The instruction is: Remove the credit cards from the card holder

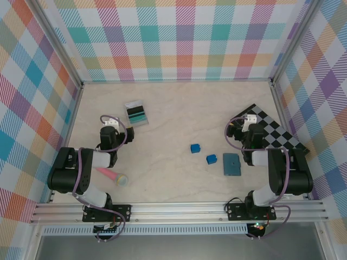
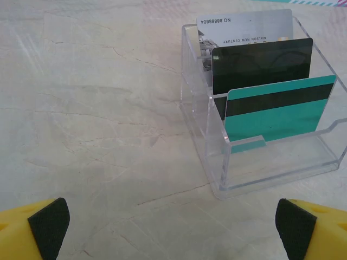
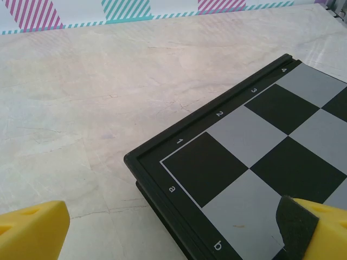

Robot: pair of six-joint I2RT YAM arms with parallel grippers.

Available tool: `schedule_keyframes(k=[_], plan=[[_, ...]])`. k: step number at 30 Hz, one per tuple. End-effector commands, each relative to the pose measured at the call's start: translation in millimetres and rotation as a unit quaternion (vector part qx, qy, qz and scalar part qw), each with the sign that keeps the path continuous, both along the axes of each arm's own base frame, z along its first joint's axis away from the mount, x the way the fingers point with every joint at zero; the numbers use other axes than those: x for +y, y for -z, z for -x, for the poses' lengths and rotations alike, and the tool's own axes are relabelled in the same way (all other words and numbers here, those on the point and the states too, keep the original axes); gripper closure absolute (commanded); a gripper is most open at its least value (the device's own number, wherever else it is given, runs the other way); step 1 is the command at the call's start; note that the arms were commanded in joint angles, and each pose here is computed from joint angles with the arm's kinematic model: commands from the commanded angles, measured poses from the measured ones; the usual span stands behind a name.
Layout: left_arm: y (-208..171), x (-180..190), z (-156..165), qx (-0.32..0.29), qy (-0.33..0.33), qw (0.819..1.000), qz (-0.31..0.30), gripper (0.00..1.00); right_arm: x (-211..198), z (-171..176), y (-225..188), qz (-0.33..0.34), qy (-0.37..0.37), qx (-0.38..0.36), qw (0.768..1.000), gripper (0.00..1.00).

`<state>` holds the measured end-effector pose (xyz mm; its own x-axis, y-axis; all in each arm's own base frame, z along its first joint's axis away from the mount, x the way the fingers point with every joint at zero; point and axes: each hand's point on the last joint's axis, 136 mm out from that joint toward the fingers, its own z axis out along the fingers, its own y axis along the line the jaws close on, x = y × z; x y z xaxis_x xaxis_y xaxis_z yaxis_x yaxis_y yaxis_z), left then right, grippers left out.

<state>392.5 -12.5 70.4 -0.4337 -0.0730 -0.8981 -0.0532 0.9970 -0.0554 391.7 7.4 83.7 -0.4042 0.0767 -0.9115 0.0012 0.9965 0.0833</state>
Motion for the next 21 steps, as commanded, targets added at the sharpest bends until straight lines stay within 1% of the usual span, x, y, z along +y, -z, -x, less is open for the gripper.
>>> schedule_keyframes(k=[1, 21], plan=[[-7.5, -2.1, -6.4, -0.012, 0.008, 1.0, -0.002, 0.0, 0.5, -4.8, -8.0, -0.005, -0.001, -0.012, 1.0, 0.0], [-7.7, -1.5, -6.5, -0.012, 0.007, 1.0, -0.002, 0.0, 0.4, -5.4, -8.6, -0.006, 0.0, -0.012, 1.0, 0.0]])
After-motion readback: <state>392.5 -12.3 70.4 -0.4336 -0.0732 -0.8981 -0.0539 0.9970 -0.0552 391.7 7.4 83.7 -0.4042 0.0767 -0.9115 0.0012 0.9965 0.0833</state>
